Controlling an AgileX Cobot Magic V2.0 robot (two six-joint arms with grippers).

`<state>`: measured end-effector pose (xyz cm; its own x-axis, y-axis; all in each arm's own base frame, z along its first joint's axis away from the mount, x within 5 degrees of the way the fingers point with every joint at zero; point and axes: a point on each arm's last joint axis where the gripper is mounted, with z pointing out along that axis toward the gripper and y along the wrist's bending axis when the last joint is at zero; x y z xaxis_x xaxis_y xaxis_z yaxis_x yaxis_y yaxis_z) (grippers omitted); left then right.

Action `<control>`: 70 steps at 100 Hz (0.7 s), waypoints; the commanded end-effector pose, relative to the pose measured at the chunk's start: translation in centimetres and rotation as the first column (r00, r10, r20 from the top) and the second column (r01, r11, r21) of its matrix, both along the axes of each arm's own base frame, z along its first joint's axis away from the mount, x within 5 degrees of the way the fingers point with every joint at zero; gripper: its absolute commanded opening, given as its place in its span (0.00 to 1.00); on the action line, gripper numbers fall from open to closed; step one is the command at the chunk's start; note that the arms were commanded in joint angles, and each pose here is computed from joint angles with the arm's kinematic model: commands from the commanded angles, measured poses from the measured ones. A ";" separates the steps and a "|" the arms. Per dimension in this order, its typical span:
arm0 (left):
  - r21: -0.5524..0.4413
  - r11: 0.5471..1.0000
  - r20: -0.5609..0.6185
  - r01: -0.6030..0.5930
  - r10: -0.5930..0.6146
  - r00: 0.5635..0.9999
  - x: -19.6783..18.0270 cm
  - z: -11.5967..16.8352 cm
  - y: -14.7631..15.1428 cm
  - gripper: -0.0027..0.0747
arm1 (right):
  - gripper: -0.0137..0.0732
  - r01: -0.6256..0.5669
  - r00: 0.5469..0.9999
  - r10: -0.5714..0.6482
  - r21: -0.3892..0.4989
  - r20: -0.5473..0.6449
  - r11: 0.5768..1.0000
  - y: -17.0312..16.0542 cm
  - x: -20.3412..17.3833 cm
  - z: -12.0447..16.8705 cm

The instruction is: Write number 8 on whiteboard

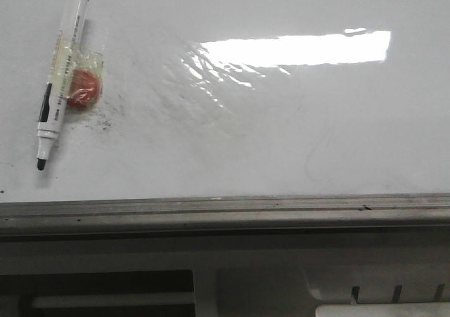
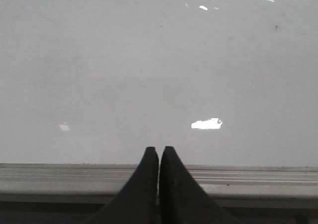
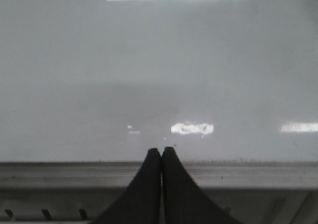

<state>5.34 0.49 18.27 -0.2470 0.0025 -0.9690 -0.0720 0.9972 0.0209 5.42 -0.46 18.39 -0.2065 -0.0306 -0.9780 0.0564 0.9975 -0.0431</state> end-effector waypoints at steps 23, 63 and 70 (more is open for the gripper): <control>-0.005 1.000 0.052 0.000 0.001 0.999 0.0 -0.5 0.0 0.01 | 0.08 0.011 1.000 -0.011 -0.022 -0.004 1.000 -0.1 -0.1 -0.5; -0.005 1.000 0.052 0.000 0.001 0.999 0.0 -0.5 0.0 0.01 | 0.08 0.011 1.000 -0.011 -0.022 -0.004 1.000 -0.1 -0.1 -0.5; -0.005 1.000 0.052 0.000 0.001 0.999 0.0 -0.5 0.0 0.01 | 0.08 0.011 1.000 -0.011 -0.022 -0.004 1.000 -0.1 -0.1 -0.5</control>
